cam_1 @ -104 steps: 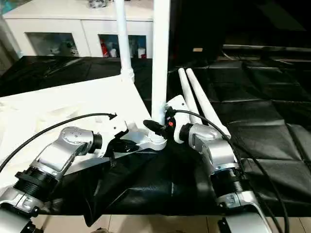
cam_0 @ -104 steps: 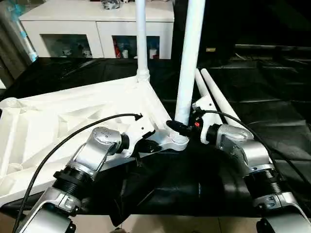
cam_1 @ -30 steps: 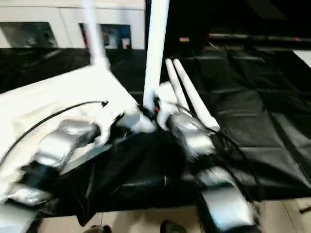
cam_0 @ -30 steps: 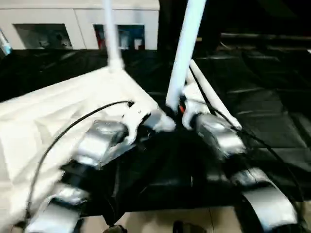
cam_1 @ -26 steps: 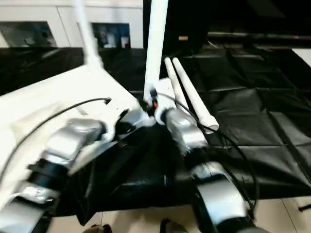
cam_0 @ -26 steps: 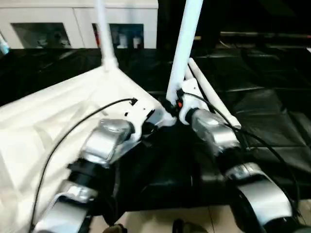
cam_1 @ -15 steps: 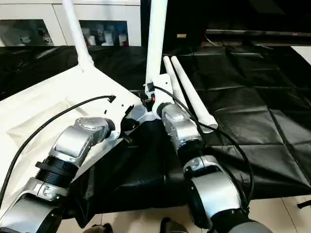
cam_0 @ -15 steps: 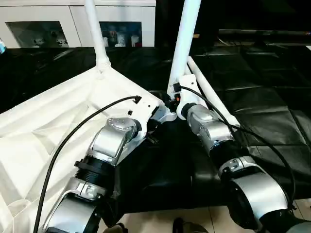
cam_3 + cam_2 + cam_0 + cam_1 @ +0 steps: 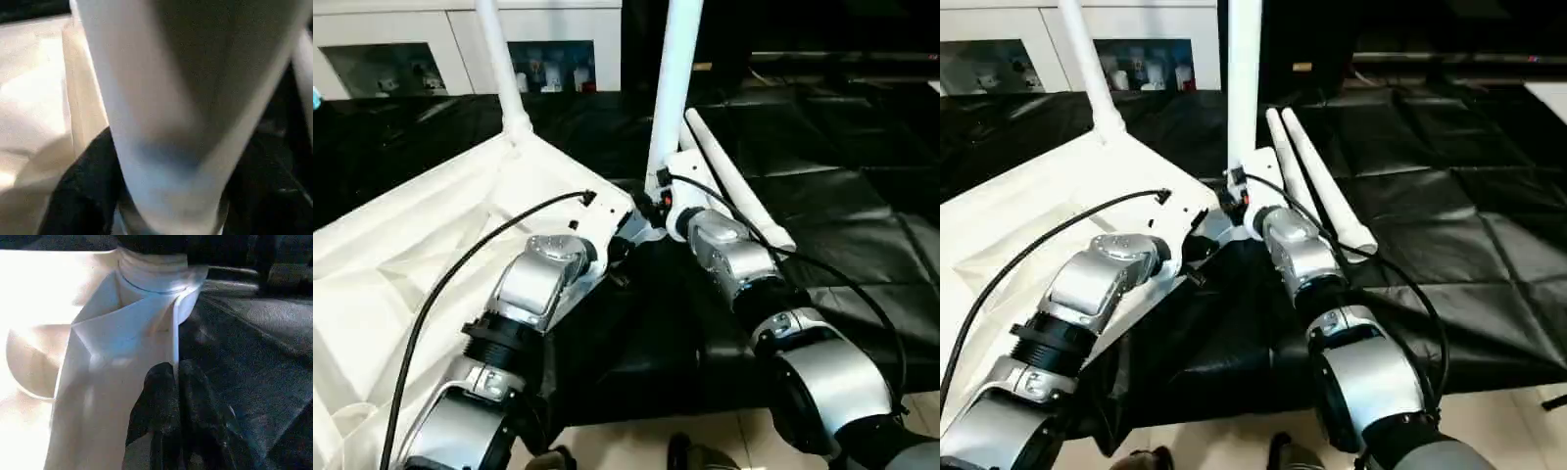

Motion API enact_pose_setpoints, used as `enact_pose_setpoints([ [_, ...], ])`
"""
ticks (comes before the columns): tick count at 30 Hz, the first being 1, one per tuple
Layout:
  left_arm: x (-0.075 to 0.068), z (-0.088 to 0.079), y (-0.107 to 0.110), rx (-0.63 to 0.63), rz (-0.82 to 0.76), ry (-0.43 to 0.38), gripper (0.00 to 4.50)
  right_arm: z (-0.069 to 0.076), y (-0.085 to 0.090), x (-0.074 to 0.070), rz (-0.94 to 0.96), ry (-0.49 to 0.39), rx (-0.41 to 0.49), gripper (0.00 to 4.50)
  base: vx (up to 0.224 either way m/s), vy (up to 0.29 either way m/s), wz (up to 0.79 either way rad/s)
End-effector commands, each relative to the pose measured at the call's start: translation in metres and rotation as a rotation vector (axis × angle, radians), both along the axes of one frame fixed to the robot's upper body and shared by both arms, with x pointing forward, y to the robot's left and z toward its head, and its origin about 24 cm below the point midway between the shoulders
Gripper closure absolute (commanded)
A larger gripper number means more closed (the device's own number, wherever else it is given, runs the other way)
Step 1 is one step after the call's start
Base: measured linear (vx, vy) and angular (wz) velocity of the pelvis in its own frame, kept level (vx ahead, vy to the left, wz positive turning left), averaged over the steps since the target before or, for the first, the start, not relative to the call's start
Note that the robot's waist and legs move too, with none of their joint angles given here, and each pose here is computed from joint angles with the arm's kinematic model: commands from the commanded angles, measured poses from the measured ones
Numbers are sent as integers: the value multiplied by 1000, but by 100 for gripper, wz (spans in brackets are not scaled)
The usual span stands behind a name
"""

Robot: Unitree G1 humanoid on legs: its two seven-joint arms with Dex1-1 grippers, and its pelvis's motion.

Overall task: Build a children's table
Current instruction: Insert table leg to table base

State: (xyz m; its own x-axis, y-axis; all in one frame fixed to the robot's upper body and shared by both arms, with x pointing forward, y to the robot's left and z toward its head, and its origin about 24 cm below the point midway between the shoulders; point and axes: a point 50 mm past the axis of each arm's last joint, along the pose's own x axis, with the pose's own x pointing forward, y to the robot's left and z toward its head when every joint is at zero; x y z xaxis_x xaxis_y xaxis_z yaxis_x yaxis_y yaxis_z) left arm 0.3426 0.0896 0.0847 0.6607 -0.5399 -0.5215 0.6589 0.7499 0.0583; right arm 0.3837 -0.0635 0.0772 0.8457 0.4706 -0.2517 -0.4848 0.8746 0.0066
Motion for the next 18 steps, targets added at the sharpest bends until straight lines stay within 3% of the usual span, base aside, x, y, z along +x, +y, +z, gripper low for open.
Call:
enact_pose_setpoints([
  [1, 3, 15, 1, -20, -44, -85, 450, -45, -8, -19, 18, 189, -25, 121, 0, 0, 0],
  [6, -1, 12, 5, -28, -112, -85, 450, -35, -14, -18, 136, 127, -5, 66, 0, 0, 0],
  [12, -8, 9, 12, -50, -213, -88, 450, -29, -31, -24, 306, 54, -5, 66, 11, -5, 1],
  [18, -21, 6, 19, -59, -390, -69, 450, -14, -61, -32, 426, -13, 2, 66, 31, -16, 1],
])
